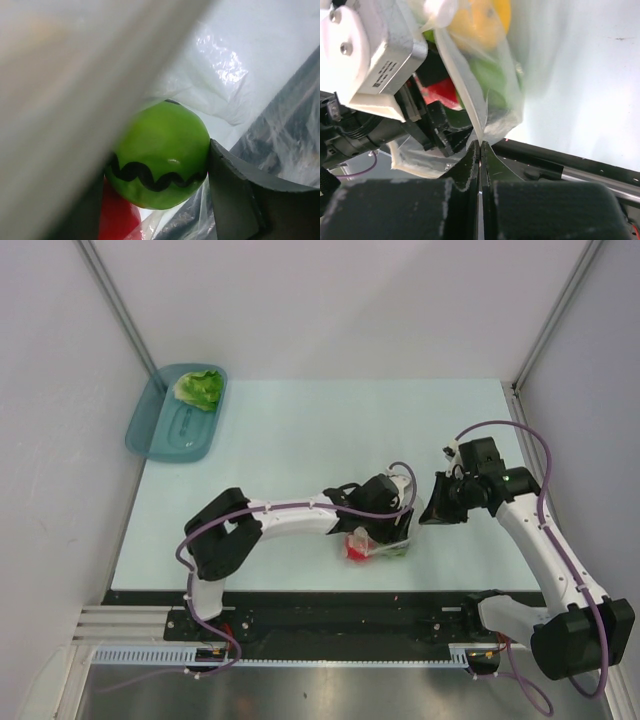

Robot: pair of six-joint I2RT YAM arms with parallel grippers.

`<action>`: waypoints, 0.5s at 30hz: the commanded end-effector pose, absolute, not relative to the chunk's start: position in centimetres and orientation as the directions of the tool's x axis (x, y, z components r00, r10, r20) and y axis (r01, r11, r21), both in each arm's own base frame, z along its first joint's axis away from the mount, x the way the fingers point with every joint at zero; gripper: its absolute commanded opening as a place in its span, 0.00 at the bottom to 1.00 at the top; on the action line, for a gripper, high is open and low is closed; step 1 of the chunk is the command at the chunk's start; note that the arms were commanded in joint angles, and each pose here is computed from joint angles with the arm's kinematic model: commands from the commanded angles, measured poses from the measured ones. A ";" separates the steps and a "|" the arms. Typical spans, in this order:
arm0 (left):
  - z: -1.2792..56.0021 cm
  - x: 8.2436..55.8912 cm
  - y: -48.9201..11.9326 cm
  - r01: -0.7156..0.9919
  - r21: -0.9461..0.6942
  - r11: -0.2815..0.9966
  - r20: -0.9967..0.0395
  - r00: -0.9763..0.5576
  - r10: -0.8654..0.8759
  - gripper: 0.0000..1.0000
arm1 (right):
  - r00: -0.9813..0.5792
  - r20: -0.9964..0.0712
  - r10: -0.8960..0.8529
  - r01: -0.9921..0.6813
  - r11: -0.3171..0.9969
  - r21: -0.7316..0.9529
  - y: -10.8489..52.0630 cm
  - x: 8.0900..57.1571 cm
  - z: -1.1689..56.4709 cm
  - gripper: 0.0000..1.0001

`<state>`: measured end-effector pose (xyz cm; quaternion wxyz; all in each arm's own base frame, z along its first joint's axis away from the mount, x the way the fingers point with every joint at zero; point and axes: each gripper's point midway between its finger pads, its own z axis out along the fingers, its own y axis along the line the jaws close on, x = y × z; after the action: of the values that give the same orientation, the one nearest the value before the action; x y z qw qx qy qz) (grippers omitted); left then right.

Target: Open the zip-top bag and remove the fake food

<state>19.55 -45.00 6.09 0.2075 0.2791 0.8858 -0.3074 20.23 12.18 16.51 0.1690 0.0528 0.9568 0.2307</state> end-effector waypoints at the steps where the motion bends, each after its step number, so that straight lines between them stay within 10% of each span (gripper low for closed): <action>1: 7.9 18.8 -41.3 0.634 -0.326 0.701 -0.535 -0.735 0.416 0.28 | -0.922 -0.343 0.180 -0.009 0.875 0.484 12.5 20.6 17.7 0.00; 15: 19.3 20.1 -41.0 0.770 -0.230 0.596 -0.767 -0.520 0.375 0.00 | -0.899 -0.390 0.198 -0.059 0.828 0.557 14.3 21.1 21.6 0.00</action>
<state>19.53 -40.70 12.93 0.2729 0.3219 0.8684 -0.2602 20.03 13.06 17.58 0.1735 0.0490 0.9500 0.2548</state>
